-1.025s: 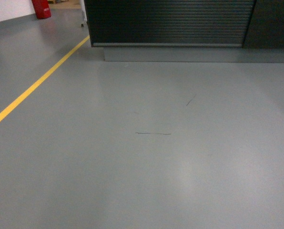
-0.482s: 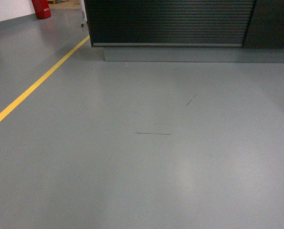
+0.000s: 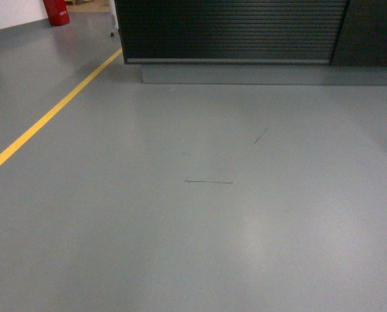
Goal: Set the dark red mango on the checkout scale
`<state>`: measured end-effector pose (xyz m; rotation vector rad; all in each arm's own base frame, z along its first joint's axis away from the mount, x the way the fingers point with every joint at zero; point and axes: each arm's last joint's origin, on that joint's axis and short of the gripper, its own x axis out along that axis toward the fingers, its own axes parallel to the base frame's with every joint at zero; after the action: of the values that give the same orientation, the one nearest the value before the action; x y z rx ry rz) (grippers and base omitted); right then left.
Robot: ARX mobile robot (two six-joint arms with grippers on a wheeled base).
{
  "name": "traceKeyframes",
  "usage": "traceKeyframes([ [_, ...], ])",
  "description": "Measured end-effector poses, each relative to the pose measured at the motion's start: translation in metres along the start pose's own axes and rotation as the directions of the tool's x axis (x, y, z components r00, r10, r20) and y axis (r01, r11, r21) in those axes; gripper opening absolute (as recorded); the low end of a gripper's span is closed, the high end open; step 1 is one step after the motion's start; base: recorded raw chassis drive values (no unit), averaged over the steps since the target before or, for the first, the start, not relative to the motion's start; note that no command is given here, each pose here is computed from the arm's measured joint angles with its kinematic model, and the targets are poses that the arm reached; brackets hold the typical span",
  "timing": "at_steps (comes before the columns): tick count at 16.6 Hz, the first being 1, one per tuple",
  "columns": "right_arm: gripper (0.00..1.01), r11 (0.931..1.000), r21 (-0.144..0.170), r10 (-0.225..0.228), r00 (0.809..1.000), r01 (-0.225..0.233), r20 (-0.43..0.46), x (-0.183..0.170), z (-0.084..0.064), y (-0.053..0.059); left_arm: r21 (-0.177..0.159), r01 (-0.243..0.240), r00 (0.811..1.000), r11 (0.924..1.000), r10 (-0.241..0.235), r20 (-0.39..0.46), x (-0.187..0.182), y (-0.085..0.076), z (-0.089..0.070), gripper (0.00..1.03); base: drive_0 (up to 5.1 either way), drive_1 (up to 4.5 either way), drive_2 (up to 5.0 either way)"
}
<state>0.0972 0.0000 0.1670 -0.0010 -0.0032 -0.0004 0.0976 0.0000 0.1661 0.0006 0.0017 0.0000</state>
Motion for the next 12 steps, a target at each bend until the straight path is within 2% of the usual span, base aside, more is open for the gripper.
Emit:
traceKeyframes([
  [12, 0.98, 1.0000, 0.000, 0.000, 1.000, 0.000, 0.000, 0.0000, 0.0000, 0.0000, 0.000, 0.000, 1.000, 1.0000, 0.000, 0.000, 0.0000, 0.0000, 0.0000, 0.98, 0.0, 0.00, 0.0],
])
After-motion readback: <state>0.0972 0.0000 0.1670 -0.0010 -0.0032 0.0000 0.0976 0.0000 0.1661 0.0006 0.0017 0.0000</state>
